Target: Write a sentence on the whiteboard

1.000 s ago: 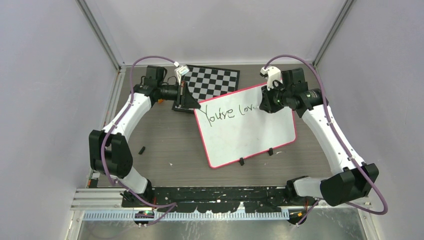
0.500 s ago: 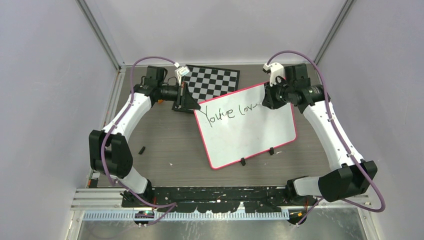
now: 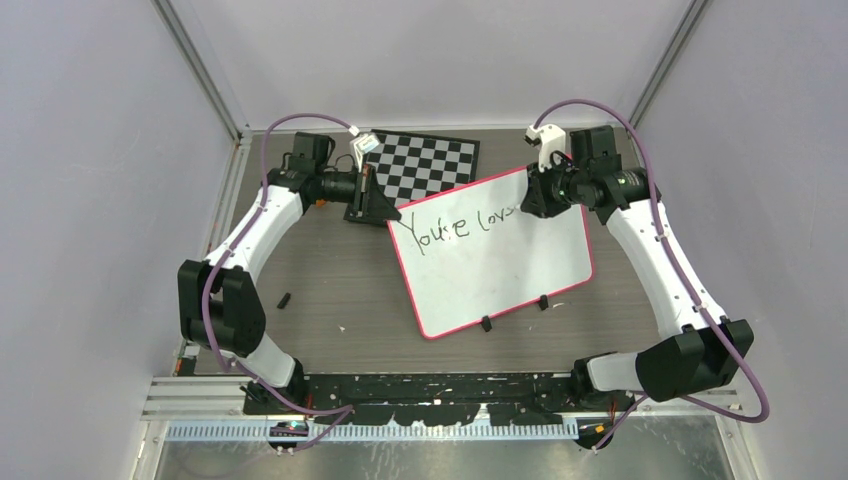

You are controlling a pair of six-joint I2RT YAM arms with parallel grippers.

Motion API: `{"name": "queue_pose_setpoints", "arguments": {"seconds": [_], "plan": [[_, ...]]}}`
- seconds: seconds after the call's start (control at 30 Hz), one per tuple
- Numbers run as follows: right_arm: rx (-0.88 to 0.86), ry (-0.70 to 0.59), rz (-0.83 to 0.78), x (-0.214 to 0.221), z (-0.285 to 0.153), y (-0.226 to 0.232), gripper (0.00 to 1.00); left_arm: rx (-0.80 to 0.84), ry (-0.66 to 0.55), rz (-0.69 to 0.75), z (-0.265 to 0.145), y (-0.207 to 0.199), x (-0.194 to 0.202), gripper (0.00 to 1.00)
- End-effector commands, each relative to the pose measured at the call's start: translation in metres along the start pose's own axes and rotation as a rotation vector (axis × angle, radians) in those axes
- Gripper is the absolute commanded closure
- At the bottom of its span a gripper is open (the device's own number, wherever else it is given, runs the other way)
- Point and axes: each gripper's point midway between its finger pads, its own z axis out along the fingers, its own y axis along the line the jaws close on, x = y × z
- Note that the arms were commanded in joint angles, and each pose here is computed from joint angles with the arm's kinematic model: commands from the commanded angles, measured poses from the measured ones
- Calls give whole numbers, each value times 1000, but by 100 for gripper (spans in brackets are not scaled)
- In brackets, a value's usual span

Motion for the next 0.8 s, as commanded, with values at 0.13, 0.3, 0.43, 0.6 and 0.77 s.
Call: {"name": "queue_pose_setpoints", "arguments": {"seconds": [0.13, 0.3, 0.43, 0.6, 0.77], "plan": [[-4, 20, -27, 14, -2, 1, 100, -7, 24, 27, 9, -3, 1, 100], [35, 40, -41, 21, -3, -6, 100, -10, 26, 28, 9, -3, 2, 100], [83, 23, -43, 16, -11, -17, 100, -10, 25, 29, 9, -3, 2, 100], [102, -17, -50, 3, -25, -21, 100, -6, 26, 25, 9, -3, 2, 100], [84, -51, -44, -4, -34, -14, 100, 0, 27, 23, 9, -4, 2, 100]]}}
